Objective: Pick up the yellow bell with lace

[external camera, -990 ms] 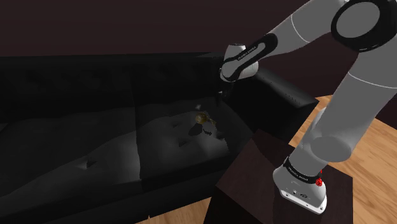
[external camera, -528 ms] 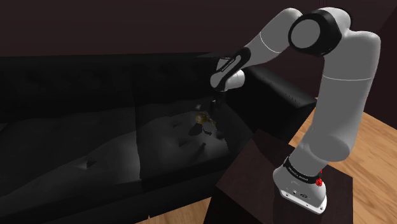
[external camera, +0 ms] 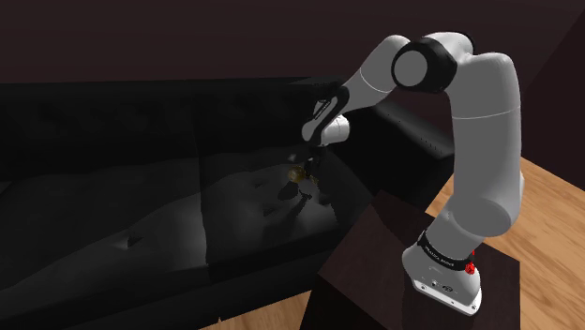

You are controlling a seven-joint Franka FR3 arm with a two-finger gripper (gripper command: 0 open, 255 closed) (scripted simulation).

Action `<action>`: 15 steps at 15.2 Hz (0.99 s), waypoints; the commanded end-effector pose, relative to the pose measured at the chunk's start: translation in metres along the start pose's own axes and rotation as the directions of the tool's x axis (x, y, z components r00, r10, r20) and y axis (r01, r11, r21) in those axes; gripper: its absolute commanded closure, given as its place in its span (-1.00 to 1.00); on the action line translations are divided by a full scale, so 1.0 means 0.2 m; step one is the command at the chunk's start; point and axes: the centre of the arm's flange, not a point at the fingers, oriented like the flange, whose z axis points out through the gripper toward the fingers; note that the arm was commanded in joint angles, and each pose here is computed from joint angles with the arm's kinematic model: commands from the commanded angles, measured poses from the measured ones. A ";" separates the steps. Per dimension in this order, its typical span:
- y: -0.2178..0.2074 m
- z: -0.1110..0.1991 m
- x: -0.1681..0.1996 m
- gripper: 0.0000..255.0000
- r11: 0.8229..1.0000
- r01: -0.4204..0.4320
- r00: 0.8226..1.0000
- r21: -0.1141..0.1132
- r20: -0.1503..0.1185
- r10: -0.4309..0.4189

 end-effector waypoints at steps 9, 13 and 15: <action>0.00 0.12 0.00 1.00 1.000 0.000 1.000 0.000 0.000 0.000; 0.00 0.12 0.00 1.00 1.000 0.000 1.000 0.000 0.000 0.000; 0.00 0.12 0.00 1.00 1.000 0.000 1.000 0.000 0.000 0.000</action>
